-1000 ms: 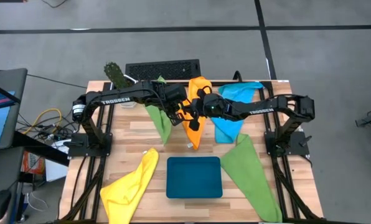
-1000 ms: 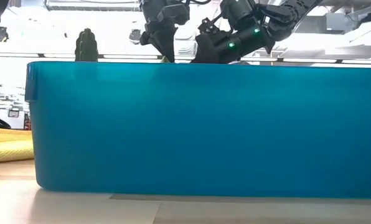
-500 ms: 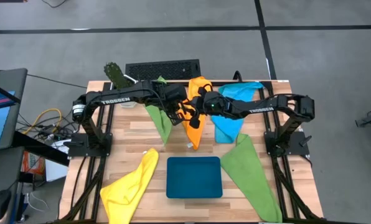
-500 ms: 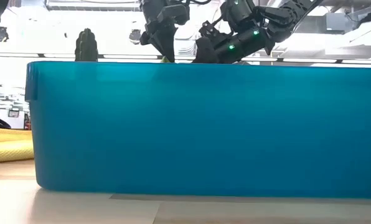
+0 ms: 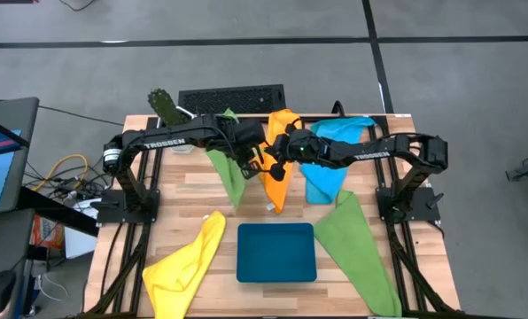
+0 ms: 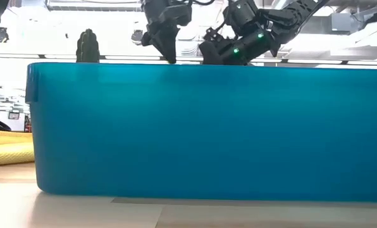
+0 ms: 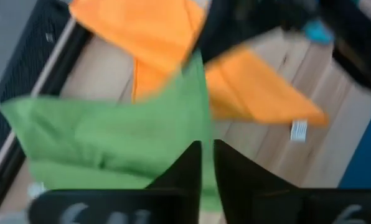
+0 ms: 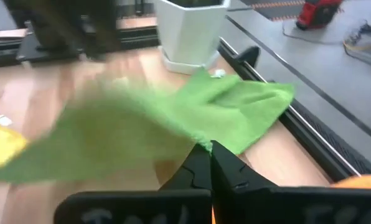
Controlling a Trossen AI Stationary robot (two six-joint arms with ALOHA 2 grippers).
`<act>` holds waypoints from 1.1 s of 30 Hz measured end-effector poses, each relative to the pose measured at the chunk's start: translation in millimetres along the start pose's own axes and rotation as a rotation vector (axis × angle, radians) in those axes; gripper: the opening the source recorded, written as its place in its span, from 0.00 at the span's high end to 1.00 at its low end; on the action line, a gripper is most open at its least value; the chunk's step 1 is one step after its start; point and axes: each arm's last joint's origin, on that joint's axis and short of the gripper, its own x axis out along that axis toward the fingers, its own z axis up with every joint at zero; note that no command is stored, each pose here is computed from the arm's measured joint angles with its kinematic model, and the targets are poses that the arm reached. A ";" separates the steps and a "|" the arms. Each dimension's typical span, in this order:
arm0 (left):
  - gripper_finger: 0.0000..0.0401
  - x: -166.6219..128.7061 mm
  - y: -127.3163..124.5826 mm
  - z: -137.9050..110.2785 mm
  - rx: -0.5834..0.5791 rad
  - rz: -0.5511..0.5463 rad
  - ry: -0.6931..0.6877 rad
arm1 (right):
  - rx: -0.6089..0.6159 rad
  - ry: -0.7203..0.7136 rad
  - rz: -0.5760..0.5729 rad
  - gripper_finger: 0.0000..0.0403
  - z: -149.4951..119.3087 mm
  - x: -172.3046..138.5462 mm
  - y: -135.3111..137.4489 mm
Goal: Fold microfiber towels
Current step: Fold the top green microfiber towel
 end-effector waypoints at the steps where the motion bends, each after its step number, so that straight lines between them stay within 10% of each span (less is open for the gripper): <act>1: 0.85 -0.1 0.2 -2.7 -0.004 0.003 0.027 | 0.009 0.010 -0.004 0.98 -1.1 0.1 -1.6; 13: 0.45 32.1 -33.6 -38.2 0.039 0.050 0.143 | 0.075 0.061 -0.052 0.98 -7.1 0.9 -20.3; 33: 0.45 74.2 -72.4 -70.6 -0.105 -0.172 0.145 | 0.091 0.078 -0.084 0.98 -9.8 0.9 -35.1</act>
